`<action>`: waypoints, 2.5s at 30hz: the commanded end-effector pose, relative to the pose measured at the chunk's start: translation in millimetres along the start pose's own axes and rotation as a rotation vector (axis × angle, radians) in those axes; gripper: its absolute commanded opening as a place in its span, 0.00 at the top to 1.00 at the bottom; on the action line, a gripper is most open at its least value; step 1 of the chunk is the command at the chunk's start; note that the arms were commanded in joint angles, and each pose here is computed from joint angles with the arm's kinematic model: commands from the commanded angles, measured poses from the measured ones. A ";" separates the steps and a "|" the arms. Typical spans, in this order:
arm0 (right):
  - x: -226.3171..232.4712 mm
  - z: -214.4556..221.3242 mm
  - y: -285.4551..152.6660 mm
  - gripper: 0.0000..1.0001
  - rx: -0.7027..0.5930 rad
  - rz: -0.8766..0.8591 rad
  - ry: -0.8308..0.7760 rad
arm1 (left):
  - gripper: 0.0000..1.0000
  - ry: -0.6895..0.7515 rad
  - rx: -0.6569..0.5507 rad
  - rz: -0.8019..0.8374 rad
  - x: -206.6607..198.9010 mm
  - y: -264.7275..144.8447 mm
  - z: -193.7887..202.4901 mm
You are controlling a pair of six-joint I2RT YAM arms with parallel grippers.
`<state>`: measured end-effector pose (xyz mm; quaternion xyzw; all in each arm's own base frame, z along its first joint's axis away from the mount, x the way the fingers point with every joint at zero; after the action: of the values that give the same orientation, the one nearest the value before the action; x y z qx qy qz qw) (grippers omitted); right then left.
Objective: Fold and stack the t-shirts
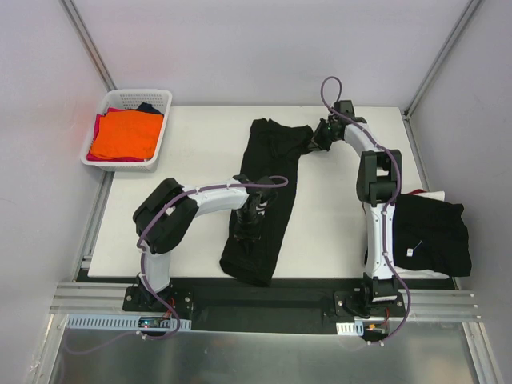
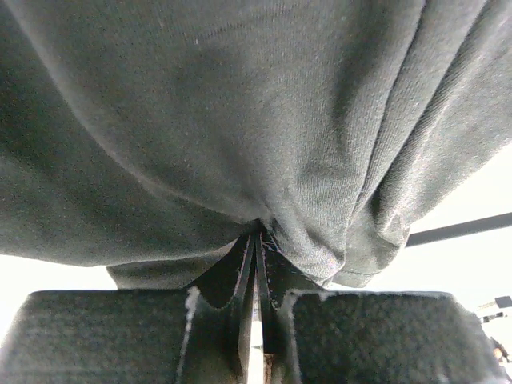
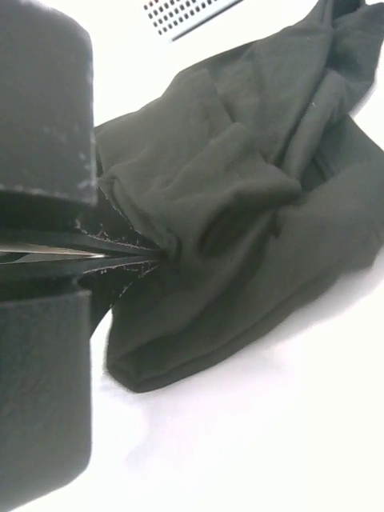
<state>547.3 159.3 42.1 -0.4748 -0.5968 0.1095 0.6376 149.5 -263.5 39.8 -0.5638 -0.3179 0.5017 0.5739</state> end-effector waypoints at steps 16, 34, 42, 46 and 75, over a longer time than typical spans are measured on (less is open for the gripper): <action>34.0 27.2 -111.4 0.99 -0.023 -0.004 -0.091 | 0.95 0.027 -0.229 -0.134 2.2 -92.2 -24.5; -23.3 256.5 -154.9 0.99 0.343 0.154 -0.205 | 0.98 -0.357 -0.376 -0.100 93.4 -150.7 -107.5; -33.7 286.2 -155.4 0.99 0.370 0.250 -0.339 | 0.98 -0.377 -0.372 -0.167 108.9 -144.0 -108.3; -25.3 295.9 -156.3 0.99 0.231 0.381 -0.570 | 0.99 -0.388 -0.376 -0.253 124.6 -139.2 -102.4; 18.7 391.7 -121.2 0.99 0.323 0.361 -0.875 | 0.94 -0.688 -0.532 -0.386 209.9 -210.1 -59.1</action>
<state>169.7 273.6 73.4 -0.3939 -0.6857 0.4929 0.3630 312.4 -74.2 154.5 -0.4140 -0.6747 0.4862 0.3701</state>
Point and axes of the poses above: each gripper's point midway between its finger pads, its own y axis out along the fingers, its own x axis along the line the jaws close on, z = x × y, the point moved 2 cm from there along -y, back along the fingers, and after that the axes turned 6 degrees about y, right-handed, at the moved point
